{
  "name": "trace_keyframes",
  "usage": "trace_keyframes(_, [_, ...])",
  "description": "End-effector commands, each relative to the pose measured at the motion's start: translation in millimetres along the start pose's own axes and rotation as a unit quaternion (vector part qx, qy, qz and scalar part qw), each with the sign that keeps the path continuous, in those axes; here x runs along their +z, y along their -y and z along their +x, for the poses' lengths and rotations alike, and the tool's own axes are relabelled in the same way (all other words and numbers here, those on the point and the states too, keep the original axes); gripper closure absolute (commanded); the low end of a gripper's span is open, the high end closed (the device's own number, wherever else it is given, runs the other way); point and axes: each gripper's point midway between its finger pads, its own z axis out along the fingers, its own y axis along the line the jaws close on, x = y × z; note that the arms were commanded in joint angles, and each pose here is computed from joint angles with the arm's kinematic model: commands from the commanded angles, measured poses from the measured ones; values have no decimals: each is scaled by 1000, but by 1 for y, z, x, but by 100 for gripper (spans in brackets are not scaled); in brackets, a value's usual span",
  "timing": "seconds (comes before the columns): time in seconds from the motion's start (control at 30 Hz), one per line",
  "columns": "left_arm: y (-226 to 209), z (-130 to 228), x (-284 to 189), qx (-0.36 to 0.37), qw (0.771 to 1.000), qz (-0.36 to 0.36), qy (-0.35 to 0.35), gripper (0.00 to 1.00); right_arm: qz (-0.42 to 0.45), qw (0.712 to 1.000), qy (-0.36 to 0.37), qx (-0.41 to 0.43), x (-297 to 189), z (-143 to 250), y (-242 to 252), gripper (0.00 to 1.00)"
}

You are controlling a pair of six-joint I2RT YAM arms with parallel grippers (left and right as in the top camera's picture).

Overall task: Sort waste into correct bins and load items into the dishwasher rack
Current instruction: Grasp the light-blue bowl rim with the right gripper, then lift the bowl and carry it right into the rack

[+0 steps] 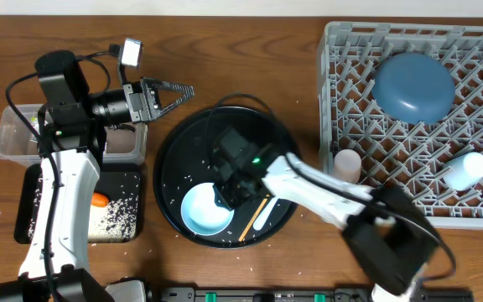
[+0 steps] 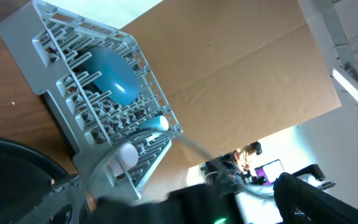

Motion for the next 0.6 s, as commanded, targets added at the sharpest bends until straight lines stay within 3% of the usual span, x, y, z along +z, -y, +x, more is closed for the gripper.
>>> trace_keyframes(0.0, [1,0,-1,9,1000,3,-2,2,26,999,-14,14,17,6,13,71])
trace_keyframes(0.1, [1,0,-1,9,1000,4,-2,2,28,999,-20,15,22,9,14,96])
trace_keyframes(0.13, [1,0,-1,9,1000,3,-2,2,27,999,-19,14,22,8,14,99])
trace_keyframes(0.37, [1,0,-1,9,1000,4,-2,2,18,999,25,11,-8,-20,5,99])
trace_keyframes(0.57, [1,0,-1,9,1000,3,-2,2,36,993,115,16,-89,-54,5,99])
